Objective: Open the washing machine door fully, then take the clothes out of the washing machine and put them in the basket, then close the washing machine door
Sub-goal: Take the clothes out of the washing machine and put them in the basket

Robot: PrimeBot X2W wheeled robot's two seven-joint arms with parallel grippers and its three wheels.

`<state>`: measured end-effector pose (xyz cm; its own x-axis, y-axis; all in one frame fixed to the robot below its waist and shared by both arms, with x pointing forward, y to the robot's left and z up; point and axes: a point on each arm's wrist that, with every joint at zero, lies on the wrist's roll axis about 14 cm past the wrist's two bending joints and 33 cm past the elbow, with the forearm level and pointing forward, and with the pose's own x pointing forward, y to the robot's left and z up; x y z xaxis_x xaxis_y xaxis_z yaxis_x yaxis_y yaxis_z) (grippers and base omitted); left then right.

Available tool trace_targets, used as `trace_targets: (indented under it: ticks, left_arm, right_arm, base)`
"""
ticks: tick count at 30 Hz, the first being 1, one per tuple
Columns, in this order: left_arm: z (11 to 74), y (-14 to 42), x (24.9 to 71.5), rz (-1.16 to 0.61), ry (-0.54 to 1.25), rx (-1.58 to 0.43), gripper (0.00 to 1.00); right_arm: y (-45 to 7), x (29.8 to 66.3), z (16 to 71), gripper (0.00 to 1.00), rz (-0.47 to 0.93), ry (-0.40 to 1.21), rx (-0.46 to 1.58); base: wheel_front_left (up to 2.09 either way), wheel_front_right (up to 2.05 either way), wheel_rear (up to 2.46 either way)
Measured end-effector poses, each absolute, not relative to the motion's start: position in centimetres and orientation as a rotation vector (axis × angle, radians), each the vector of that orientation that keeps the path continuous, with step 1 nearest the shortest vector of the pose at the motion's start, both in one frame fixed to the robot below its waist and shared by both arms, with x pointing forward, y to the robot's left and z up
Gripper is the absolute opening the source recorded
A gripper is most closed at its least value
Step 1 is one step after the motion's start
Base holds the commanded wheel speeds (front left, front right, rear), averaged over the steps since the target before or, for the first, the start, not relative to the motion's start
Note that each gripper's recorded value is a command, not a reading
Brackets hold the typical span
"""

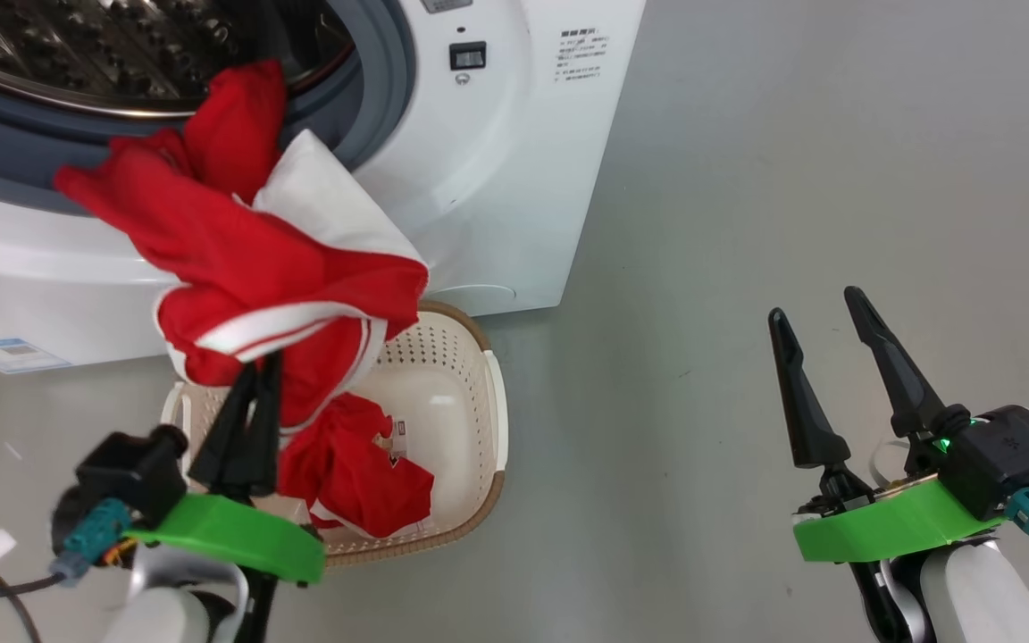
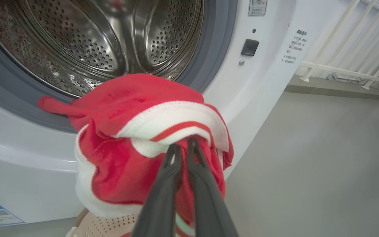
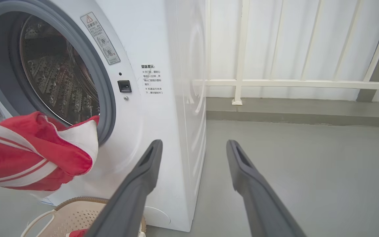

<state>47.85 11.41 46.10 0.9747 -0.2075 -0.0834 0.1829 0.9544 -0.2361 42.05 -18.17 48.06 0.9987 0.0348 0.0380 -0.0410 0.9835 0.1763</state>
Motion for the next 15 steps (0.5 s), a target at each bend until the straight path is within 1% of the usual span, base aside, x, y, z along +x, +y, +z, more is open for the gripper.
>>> trace_targets:
  ticks: [9,15]
  left_arm:
    - [40.1,10.4,46.3,-0.202,0.295,-0.266,0.0]
    - [37.2,10.2,47.2,-0.198,0.359,-0.251,0.0]
  right_arm:
    - [-18.1,42.3,47.3,1.0,0.039,-0.017,0.178]
    - [-18.1,42.5,46.6,1.0,0.037,0.002,0.177]
  base:
    - [0.0,0.0,0.0]
    - [0.0,0.0,0.0]
